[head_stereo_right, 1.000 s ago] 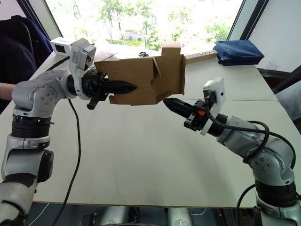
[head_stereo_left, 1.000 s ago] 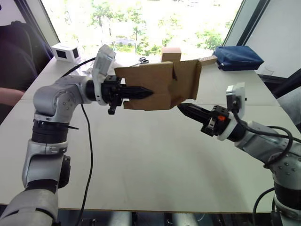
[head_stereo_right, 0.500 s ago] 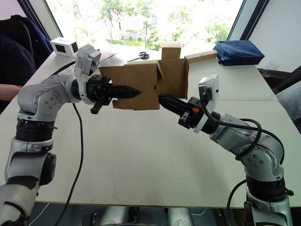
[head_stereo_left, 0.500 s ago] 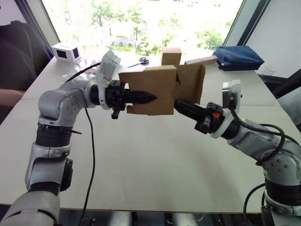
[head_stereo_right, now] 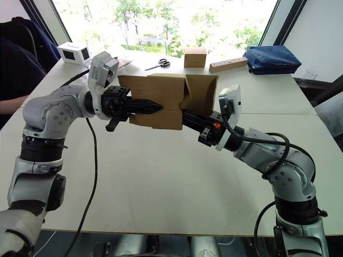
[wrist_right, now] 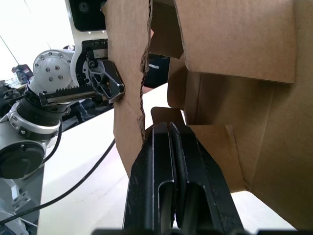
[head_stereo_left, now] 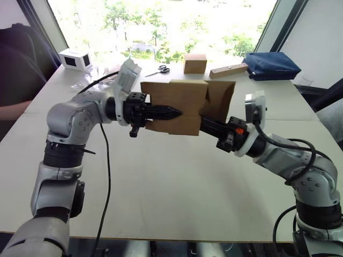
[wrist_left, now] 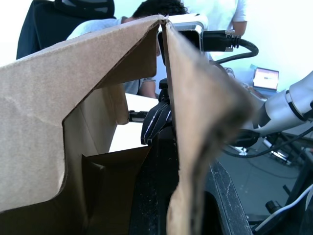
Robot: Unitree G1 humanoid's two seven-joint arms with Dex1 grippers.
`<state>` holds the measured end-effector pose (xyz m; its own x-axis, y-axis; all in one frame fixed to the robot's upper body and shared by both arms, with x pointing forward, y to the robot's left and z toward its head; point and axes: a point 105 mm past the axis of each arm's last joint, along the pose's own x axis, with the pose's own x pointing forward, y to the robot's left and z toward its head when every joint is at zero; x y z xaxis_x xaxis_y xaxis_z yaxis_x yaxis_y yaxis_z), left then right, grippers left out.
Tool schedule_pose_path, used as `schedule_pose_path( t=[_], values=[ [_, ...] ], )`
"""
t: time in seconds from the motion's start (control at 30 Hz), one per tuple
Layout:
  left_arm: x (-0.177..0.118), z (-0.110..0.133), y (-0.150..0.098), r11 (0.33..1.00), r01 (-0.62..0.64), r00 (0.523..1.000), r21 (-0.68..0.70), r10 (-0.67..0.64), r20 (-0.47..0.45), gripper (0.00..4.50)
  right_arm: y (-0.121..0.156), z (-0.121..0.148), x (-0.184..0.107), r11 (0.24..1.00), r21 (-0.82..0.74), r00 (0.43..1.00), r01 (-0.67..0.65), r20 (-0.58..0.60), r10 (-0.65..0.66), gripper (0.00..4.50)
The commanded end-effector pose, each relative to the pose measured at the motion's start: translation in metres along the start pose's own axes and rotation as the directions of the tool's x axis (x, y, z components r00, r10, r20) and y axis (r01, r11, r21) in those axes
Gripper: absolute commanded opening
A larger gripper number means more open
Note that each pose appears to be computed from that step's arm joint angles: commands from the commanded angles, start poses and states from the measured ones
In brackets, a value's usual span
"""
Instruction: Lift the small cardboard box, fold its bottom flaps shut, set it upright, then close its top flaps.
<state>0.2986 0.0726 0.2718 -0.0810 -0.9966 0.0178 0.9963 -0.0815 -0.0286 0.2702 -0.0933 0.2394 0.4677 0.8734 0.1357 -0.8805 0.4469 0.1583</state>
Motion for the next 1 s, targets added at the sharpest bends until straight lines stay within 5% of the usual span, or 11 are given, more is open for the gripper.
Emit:
schedule_pose_path(
  t=[0.03,0.27,0.53,0.77,1.0],
  values=[
    [-0.006,0.01,0.002,0.998,-0.026,1.0,0.048,0.026,0.008,0.0,0.01,0.02,-0.017,0.999,-0.037,0.999,-0.023,0.028,0.024,0.05],
    [-0.013,0.014,0.005,0.997,-0.046,0.999,0.056,0.045,0.015,0.0,0.009,0.033,-0.043,1.0,0.014,0.999,0.011,0.032,-0.011,0.05],
    [-0.012,0.019,-0.001,0.998,-0.029,0.999,0.053,0.027,0.039,0.0,-0.052,0.057,-0.077,0.965,0.181,0.922,0.19,0.306,-0.239,0.05],
    [-0.011,0.022,-0.004,0.999,-0.03,0.998,0.046,0.027,0.055,0.0,-0.075,0.033,-0.058,0.947,0.221,0.915,0.231,0.282,-0.289,2.73],
    [-0.011,0.026,-0.004,0.999,-0.035,0.997,0.042,0.032,0.076,0.0,-0.058,0.027,-0.028,0.947,0.311,0.915,0.084,0.352,-0.196,2.73]
  ],
)
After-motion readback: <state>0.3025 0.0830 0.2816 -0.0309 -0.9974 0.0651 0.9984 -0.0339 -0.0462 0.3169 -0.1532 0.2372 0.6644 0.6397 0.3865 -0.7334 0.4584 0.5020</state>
